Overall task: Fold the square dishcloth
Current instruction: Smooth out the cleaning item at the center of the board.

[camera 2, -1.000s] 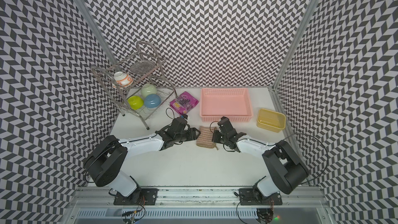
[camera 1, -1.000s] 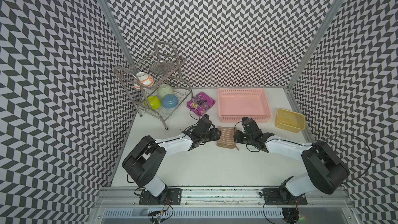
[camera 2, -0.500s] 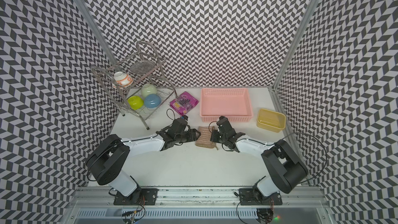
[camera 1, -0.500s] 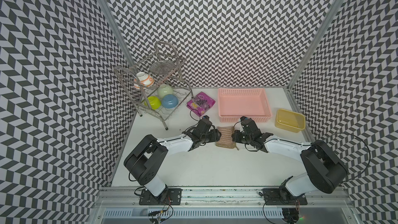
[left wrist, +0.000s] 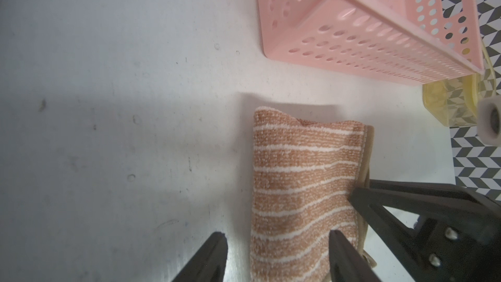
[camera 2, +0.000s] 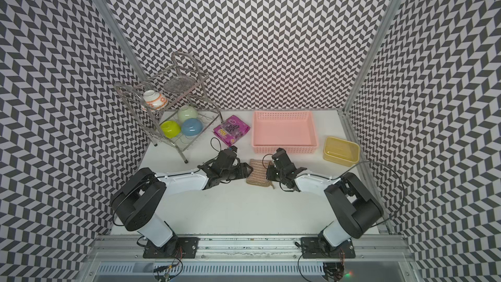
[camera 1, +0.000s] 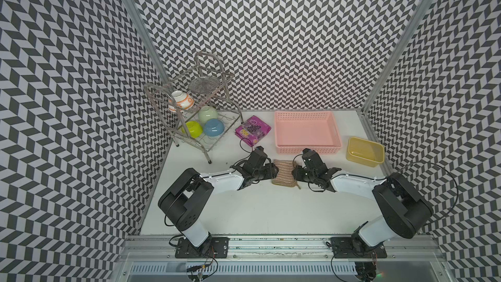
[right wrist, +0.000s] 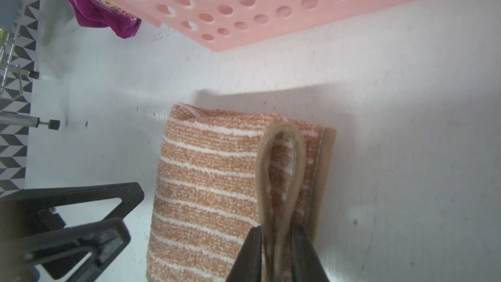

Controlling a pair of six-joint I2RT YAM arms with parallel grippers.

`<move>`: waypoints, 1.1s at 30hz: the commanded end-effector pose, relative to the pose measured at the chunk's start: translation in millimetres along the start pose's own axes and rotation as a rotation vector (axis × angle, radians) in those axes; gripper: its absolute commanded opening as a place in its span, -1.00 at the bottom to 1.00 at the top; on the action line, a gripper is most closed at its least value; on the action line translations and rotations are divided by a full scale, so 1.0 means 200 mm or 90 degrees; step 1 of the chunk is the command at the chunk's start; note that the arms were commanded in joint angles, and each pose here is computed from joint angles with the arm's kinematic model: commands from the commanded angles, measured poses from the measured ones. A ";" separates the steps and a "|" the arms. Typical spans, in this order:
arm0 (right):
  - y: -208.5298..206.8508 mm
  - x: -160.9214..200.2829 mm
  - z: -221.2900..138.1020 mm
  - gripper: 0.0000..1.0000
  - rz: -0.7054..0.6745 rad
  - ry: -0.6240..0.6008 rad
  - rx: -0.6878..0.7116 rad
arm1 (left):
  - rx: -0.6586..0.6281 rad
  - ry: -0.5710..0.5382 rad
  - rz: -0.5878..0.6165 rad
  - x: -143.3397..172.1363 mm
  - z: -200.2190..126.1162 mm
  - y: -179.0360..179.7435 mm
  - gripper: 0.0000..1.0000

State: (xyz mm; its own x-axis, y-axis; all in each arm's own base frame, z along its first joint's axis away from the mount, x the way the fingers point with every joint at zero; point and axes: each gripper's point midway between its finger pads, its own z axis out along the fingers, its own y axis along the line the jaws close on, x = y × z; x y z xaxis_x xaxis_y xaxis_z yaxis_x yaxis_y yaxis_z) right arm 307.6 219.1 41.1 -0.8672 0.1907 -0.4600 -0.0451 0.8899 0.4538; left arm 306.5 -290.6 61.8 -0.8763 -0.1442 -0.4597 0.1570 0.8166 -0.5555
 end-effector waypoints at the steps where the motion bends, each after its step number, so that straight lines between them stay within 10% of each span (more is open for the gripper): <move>1: 0.02 -0.07 -0.06 -0.42 -0.014 -0.040 0.009 | 0.008 -0.008 0.012 -0.03 0.00 -0.02 0.13; 16: 0.16 -0.25 -0.17 -0.42 -0.075 -0.095 -0.003 | 0.043 -0.023 0.035 -0.09 -0.01 -0.15 -0.36; 33: 0.14 -0.20 0.09 -0.60 -0.075 -0.027 0.010 | 0.039 0.024 0.031 0.02 0.11 -0.11 -0.40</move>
State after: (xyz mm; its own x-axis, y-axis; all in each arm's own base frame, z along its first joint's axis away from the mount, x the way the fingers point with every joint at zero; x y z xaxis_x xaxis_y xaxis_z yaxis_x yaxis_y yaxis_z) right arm 338.1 243.4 51.9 -0.8590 0.0786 -0.5059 -0.1432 0.9118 0.3849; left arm 306.5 -311.0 52.7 -0.8898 -0.0859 -0.4482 0.2030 0.8051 -0.5573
